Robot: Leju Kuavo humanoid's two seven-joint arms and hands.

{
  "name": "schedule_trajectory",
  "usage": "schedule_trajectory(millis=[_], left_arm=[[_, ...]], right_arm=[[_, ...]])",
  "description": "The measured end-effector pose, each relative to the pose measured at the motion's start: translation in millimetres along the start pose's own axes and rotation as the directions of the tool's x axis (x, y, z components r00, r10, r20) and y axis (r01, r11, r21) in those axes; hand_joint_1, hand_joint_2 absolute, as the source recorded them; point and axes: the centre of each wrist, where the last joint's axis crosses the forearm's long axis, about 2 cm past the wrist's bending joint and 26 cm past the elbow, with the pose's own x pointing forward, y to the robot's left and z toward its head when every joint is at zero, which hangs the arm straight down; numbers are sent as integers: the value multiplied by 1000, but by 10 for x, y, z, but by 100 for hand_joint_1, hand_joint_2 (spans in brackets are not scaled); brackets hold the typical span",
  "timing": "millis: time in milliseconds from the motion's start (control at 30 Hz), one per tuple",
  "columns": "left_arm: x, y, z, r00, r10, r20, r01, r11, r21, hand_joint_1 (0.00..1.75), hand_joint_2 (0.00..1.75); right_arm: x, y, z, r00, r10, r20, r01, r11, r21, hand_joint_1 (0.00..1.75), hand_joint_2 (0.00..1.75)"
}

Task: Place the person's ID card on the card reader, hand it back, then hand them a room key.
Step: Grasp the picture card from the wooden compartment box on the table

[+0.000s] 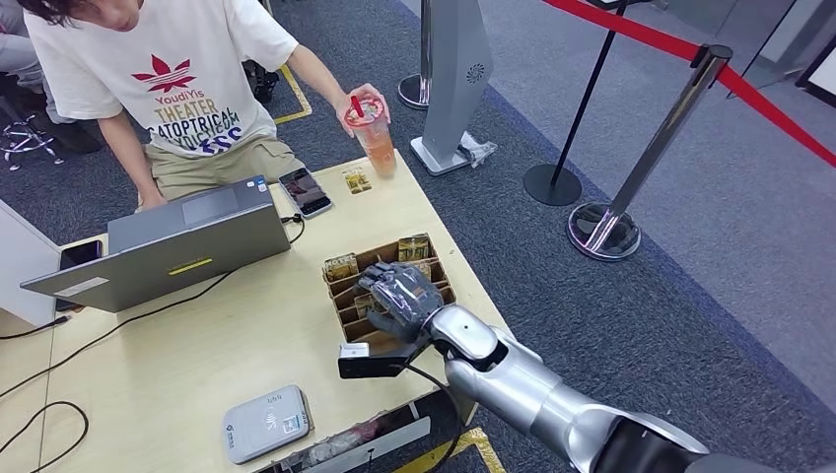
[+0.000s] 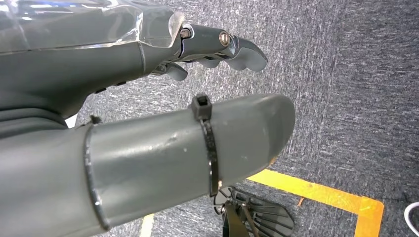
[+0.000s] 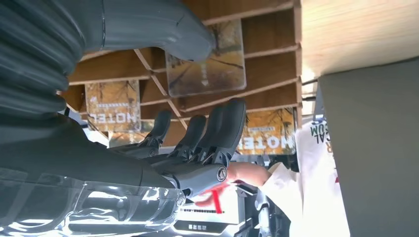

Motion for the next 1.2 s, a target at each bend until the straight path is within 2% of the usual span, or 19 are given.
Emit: schedule_trajectory(millis=[233, 367, 467, 567, 600, 700, 733, 867, 1000, 1167, 1200], left_arm=[[5, 24, -8, 1000, -3, 2, 3, 1000, 3, 0, 0], [7, 34, -12, 1000, -7, 5, 7, 1000, 1, 0, 0], [7, 37, -13, 1000, -10, 6, 10, 1000, -1, 0, 0], [8, 39, -13, 1000, -11, 6, 11, 1000, -1, 0, 0], [8, 39, -13, 1000, -11, 6, 11, 1000, -1, 0, 0], [8, 40, -13, 1000, -11, 6, 11, 1000, -1, 0, 0], [7, 40, -13, 1000, -12, 6, 12, 1000, -1, 0, 0], [7, 40, -14, 1000, -12, 6, 12, 1000, -2, 0, 0], [6, 42, -14, 1000, -12, 6, 12, 1000, -2, 0, 0], [5, 42, -14, 1000, -11, 5, 11, 1000, -2, 0, 0], [5, 42, -14, 1000, -11, 5, 11, 1000, -2, 0, 0]], right_arm=[[-16, 36, 56, 1000, 1, -7, -1, 1000, 14, 82, 175], [-16, 41, 67, 1000, 1, -13, 0, 1000, 16, 87, 175], [-24, 45, 90, 1000, 1, -18, -1, 1000, 18, 99, 175], [-25, 48, 110, 1000, 1, -23, -1, 1000, 19, 122, 175], [-24, 48, 114, 1000, 1, -24, 0, 1000, 19, 122, 175], [-21, 43, 117, 1000, 2, -24, -1, 1000, 17, 101, 175], [-20, 42, 118, 1000, 2, -25, -2, 1000, 17, 100, 175], [-16, 41, 119, 1000, 3, -25, -2, 1000, 18, 135, 175], [-10, 31, 114, 1000, 3, -23, -3, 1000, 17, 102, 175], [-9, 25, 109, 1000, 4, -24, -3, 1000, 20, 99, 175], [-9, 23, 107, 1000, 4, -24, -3, 1000, 20, 91, 175]])
